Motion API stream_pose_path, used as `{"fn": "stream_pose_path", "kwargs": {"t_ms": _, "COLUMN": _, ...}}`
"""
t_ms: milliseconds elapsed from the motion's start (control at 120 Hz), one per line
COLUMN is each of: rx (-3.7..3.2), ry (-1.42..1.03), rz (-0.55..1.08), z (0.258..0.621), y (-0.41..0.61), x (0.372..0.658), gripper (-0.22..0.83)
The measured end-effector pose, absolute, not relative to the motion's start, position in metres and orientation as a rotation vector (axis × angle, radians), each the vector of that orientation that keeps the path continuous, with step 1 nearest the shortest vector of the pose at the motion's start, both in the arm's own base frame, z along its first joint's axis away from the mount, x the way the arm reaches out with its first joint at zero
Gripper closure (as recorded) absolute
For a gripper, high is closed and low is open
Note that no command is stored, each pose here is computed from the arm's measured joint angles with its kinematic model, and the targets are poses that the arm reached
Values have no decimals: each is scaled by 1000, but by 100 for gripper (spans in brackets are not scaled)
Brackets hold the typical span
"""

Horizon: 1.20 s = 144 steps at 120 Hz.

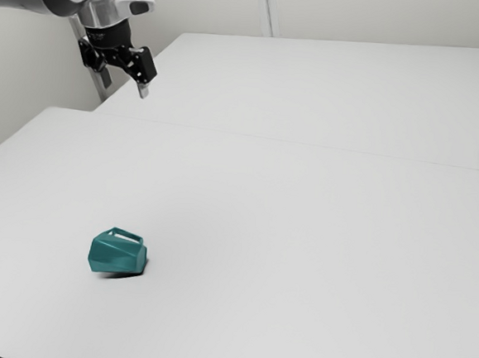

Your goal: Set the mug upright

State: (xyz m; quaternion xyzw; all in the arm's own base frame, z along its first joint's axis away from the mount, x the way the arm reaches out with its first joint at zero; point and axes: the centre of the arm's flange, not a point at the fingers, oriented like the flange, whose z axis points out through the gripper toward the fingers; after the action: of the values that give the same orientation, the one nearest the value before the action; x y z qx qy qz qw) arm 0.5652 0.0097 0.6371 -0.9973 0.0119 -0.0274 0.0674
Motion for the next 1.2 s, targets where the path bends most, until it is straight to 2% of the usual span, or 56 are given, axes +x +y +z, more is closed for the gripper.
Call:
{"fn": "stream_pose_path", "kwargs": {"t_ms": 100, "rx": -2997, "ry": 39, "rz": -97, "z": 638, "y": 12, "x": 564, "gripper": 1}}
{"fn": "stream_pose_path", "kwargs": {"t_ms": 200, "rx": -2992, "ry": 36, "rz": -139, "z": 651, "y": 14, "x": 551, "gripper": 1}}
{"fn": "stream_pose_path", "kwargs": {"t_ms": 300, "rx": -3023, "ry": 21, "rz": -181, "z": 662, "y": 15, "x": 529, "gripper": 1}}
{"fn": "stream_pose_path", "kwargs": {"t_ms": 433, "rx": -3110, "ry": -66, "rz": -217, "z": 651, "y": 30, "x": 488, "gripper": 2}}
{"fn": "stream_pose_path", "kwargs": {"t_ms": 567, "rx": -3193, "ry": -143, "rz": -257, "z": 618, "y": 35, "x": 451, "gripper": 2}}
{"fn": "stream_pose_path", "kwargs": {"t_ms": 717, "rx": -3302, "ry": -315, "rz": -258, "z": 561, "y": 61, "x": 420, "gripper": 2}}
{"fn": "stream_pose_path", "kwargs": {"t_ms": 900, "rx": -3413, "ry": -542, "rz": -363, "z": 538, "y": 105, "x": 388, "gripper": 2}}
{"fn": "stream_pose_path", "kwargs": {"t_ms": 1075, "rx": -3513, "ry": -756, "rz": -346, "z": 487, "y": 148, "x": 362, "gripper": 2}}
{"fn": "stream_pose_path", "kwargs": {"t_ms": 1200, "rx": -3557, "ry": -824, "rz": -332, "z": 457, "y": 171, "x": 346, "gripper": 2}}
